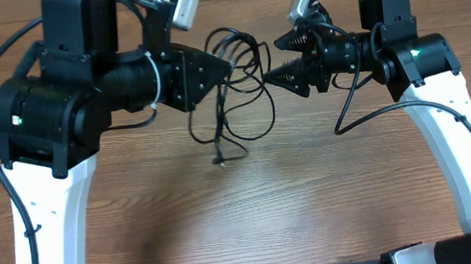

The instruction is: Untangle cables

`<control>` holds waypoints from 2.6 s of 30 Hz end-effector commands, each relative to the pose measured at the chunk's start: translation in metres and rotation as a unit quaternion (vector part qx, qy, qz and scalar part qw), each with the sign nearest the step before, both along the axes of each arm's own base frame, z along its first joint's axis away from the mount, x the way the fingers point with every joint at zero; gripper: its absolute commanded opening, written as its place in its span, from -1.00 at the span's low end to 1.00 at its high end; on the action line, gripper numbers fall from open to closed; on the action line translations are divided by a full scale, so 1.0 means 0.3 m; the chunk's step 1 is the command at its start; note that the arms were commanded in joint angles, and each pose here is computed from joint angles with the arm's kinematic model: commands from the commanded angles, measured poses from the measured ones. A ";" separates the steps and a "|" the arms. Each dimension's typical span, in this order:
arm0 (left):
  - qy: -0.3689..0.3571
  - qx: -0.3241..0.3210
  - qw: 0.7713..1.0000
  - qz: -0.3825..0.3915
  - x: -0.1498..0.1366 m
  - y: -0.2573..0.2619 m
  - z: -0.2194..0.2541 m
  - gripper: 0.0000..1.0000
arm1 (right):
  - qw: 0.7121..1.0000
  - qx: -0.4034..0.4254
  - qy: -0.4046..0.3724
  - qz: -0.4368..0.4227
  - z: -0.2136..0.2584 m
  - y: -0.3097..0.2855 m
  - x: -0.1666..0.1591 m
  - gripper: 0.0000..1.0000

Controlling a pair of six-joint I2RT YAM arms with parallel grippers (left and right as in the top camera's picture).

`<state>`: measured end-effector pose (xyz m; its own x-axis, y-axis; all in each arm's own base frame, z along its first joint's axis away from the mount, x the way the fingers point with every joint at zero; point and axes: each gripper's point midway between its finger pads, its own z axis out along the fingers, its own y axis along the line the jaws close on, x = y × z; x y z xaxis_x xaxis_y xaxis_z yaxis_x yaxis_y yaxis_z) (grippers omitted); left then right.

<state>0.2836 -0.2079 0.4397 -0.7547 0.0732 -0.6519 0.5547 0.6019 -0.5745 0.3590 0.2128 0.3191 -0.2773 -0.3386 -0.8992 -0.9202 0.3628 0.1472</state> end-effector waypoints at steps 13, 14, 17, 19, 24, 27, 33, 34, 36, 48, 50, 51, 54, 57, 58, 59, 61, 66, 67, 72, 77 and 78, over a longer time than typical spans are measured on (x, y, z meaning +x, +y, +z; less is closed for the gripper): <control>0.012 -0.080 0.995 -0.066 -0.082 -0.102 0.101 -0.92 | 1.000 0.009 -0.011 0.010 0.025 0.010 -0.005 -0.37; 0.013 -0.080 0.995 -0.066 -0.082 -0.102 0.102 -0.92 | 1.000 0.009 -0.011 0.010 0.025 0.010 -0.005 -0.70; 0.011 -0.080 0.995 -0.066 -0.080 -0.102 0.103 -0.92 | 1.000 0.007 -0.010 0.008 0.022 0.008 -0.004 -0.92; 0.010 -0.079 0.995 -0.063 -0.076 -0.099 0.102 -0.92 | 1.000 0.000 -0.010 0.001 0.015 0.003 0.004 -0.92; 0.007 -0.079 0.995 -0.055 -0.065 -0.081 0.105 -0.92 | 0.996 -0.062 -0.006 -0.068 -0.051 -0.068 0.063 -0.92; 0.004 -0.080 0.996 -0.046 -0.057 -0.065 0.109 -0.92 | 0.990 -0.092 0.001 -0.103 -0.083 -0.119 0.088 -0.92; 0.002 -0.076 0.997 -0.033 -0.046 -0.032 0.108 -0.92 | 0.986 -0.101 0.011 -0.133 -0.097 -0.191 0.112 -0.92; 0.002 -0.075 0.997 -0.030 -0.046 -0.026 0.106 -0.91 | 0.985 -0.101 0.012 -0.136 -0.098 -0.201 0.115 -0.92; 0.003 -0.070 0.997 -0.027 -0.044 -0.014 0.099 -0.92 | 0.984 -0.100 0.017 -0.145 -0.099 -0.220 0.121 -0.92; 0.015 -0.057 0.998 0.018 -0.017 0.082 0.073 -0.91 | 0.957 -0.062 0.072 -0.274 -0.091 -0.478 0.197 -0.92; 0.016 -0.057 0.998 0.021 -0.017 0.089 0.073 -0.92 | 0.950 -0.054 0.081 -0.297 -0.088 -0.527 0.207 -0.92; 0.013 -0.055 0.998 0.019 -0.020 0.089 0.074 -0.92 | 0.946 -0.049 0.086 -0.310 -0.088 -0.555 0.211 -0.92; 0.010 -0.053 0.998 0.017 -0.025 0.091 0.073 -0.91 | 0.933 -0.034 0.098 -0.345 -0.082 -0.630 0.223 -0.92; 0.010 -0.049 0.999 0.022 -0.023 0.095 0.070 -0.92 | 0.914 -0.008 0.112 -0.389 -0.067 -0.715 0.238 -0.92; 0.009 -0.045 0.999 0.027 -0.019 0.099 0.066 -0.92 | 0.907 0.003 0.118 -0.405 -0.062 -0.745 0.242 -0.92; 0.008 -0.039 0.999 0.035 -0.013 0.106 0.061 -0.92 | 0.897 0.016 0.125 -0.423 -0.055 -0.780 0.247 -0.92; 0.007 -0.031 0.999 0.044 -0.009 0.115 0.056 -0.92 | 0.880 0.039 0.135 -0.453 -0.044 -0.842 0.252 -0.92; 0.001 -0.029 0.998 0.058 -0.008 0.141 0.064 -0.92 | 0.843 0.079 0.151 -0.510 -0.025 -0.988 0.237 -0.92; 0.000 -0.030 0.998 0.063 -0.005 0.151 0.065 -0.92 | 0.837 0.084 0.152 -0.518 -0.022 -1.010 0.231 -0.92; -0.006 -0.031 0.996 0.088 0.000 0.201 0.077 -0.92 | 0.805 0.111 0.153 -0.563 0.010 -1.125 0.191 -0.92; -0.003 -0.030 0.993 0.113 0.005 0.248 0.078 -0.92 | 0.765 0.153 0.153 -0.607 0.057 -1.233 0.147 -0.92; -0.003 -0.030 0.993 0.117 0.006 0.257 0.078 -0.91 | 0.761 0.157 0.150 -0.612 0.066 -1.251 0.137 -0.92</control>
<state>0.2907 -0.1434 0.4534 -0.7807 -0.1240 -0.6125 0.4000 0.6539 -0.6422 0.4131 -0.1410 0.3171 -0.5027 0.4885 -0.7132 0.0938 0.8510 0.5168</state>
